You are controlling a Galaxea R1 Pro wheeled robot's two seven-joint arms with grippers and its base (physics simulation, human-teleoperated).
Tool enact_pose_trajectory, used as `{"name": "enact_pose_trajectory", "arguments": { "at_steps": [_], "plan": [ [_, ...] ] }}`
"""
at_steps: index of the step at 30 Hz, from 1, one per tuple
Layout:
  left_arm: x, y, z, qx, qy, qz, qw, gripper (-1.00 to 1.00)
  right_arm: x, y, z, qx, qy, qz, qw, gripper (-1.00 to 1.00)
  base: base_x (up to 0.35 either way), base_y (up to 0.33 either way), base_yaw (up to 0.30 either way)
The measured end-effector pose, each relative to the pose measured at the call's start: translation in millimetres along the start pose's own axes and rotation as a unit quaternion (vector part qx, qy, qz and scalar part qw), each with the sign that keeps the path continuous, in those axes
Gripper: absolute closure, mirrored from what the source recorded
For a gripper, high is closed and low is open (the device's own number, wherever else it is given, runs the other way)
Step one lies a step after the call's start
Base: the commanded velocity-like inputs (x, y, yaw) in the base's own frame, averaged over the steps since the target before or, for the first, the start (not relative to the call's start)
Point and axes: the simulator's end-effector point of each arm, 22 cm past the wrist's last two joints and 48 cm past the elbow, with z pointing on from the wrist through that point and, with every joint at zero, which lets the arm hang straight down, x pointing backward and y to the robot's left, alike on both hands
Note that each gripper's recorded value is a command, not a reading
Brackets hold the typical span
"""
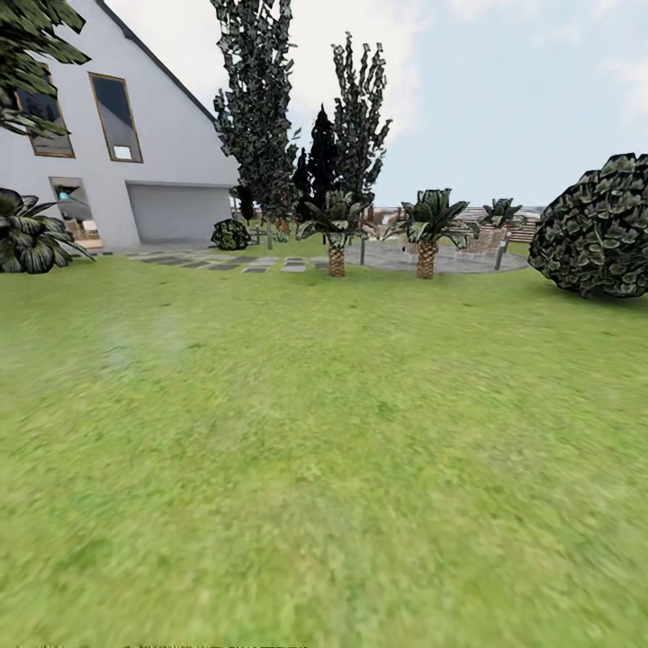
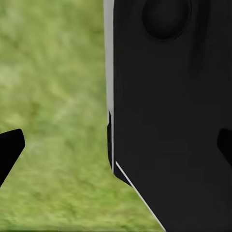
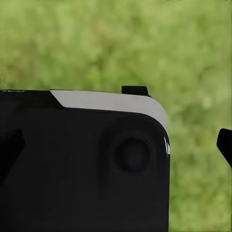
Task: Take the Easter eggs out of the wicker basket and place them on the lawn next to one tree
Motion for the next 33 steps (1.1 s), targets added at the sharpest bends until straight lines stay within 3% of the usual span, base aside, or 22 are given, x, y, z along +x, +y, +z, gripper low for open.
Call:
{"name": "enact_pose_trajectory", "arguments": {
  "at_steps": [33],
  "plan": [
    [9.3, 0.3, -0.3, 0.000, 0.012, 0.001, 0.9999, -1.00, 9.5, 0.0, -0.5, 0.000, 0.012, -0.002, 0.9999, -1.00, 0.000, 0.000, 0.242]
  ]
}}
